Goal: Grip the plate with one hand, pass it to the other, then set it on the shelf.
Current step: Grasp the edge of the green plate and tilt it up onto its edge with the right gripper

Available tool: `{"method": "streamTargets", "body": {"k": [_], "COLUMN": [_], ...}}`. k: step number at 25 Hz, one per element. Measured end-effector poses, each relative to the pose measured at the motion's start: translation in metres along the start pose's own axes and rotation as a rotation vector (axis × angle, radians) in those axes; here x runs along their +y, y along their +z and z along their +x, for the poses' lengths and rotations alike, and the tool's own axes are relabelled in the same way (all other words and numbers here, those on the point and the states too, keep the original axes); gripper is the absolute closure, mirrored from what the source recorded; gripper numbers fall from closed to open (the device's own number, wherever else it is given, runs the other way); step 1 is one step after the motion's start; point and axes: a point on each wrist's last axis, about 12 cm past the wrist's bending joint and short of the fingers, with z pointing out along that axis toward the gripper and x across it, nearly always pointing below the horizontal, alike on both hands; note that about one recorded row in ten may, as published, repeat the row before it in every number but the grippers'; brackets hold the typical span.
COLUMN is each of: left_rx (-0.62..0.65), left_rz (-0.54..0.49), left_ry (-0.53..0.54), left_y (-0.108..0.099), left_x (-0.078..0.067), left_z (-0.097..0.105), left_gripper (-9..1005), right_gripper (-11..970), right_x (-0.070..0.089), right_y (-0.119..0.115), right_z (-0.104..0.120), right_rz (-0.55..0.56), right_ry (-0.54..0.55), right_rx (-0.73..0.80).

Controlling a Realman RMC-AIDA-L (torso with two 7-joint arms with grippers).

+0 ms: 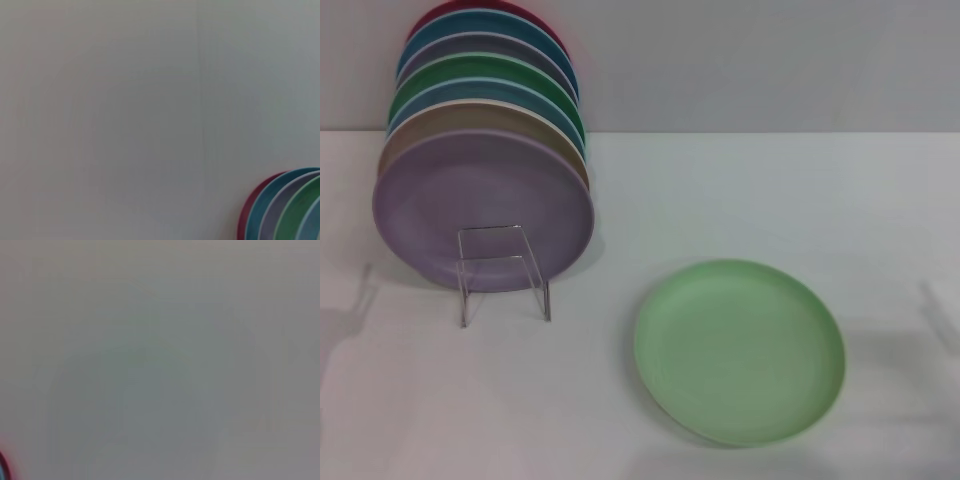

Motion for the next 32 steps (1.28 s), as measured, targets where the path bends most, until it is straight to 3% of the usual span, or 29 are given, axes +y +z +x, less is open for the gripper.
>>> {"method": "streamTargets", "body": {"k": [9, 12, 13, 14, 16, 17, 18, 19, 21, 24, 27, 28, 29, 31, 32], "left_rx": [0.013, 0.012, 0.011, 0.011, 0.010, 0.010, 0.006, 0.006, 0.009, 0.014, 0.022, 0.024, 0.024, 0.037, 0.037], "left_rz": [-0.008, -0.008, -0.003, -0.002, 0.000, 0.000, 0.002, 0.002, 0.004, 0.004, 0.006, 0.011, 0.011, 0.021, 0.021], "left_ry": [0.008, 0.006, 0.005, 0.004, -0.001, -0.001, -0.004, -0.005, -0.005, -0.006, -0.007, -0.005, -0.005, 0.000, 0.000], "left_y": [-0.003, -0.003, -0.002, -0.002, -0.001, -0.001, 0.000, 0.000, 0.001, 0.003, 0.008, 0.011, 0.011, 0.017, 0.017], "left_x": [0.002, 0.002, 0.001, 0.001, 0.000, 0.000, -0.001, -0.001, -0.002, -0.002, -0.003, -0.004, -0.004, -0.007, -0.007], "left_z": [0.002, 0.002, 0.002, 0.002, 0.001, 0.001, 0.001, 0.001, 0.001, 0.002, 0.002, 0.002, 0.002, 0.003, 0.003], "left_gripper": [186, 187, 188, 188, 189, 190, 190, 191, 192, 193, 194, 195, 195, 196, 197], "right_gripper": [132, 133, 133, 133, 133, 133, 133, 133, 133, 133, 133, 134, 134, 134, 134], "right_x": [0.005, 0.000, -0.003, -0.003, -0.002, -0.002, 0.005, 0.005, 0.008, 0.009, 0.032, 0.045, 0.045, 0.061, 0.061], "right_y": [0.005, 0.025, 0.047, 0.047, 0.089, 0.089, 0.120, 0.120, 0.156, 0.174, 0.203, 0.209, 0.209, 0.212, 0.212], "right_z": [-0.005, -0.016, -0.024, -0.024, -0.044, -0.044, -0.064, -0.064, -0.095, -0.114, -0.138, -0.140, -0.140, -0.140, -0.140], "right_rz": [-0.055, -0.120, -0.184, -0.184, -0.273, -0.273, -0.294, -0.294, -0.238, -0.204, -0.233, -0.273, -0.273, -0.328, -0.328], "right_ry": [0.038, 0.060, 0.097, 0.097, 0.101, 0.101, 0.073, 0.073, 0.002, -0.015, -0.021, -0.004, -0.004, 0.017, 0.017], "right_rx": [-0.041, -0.067, -0.038, -0.038, 0.122, 0.122, 0.245, 0.245, 0.400, 0.448, 0.586, 0.707, 0.707, 0.896, 0.896]}}
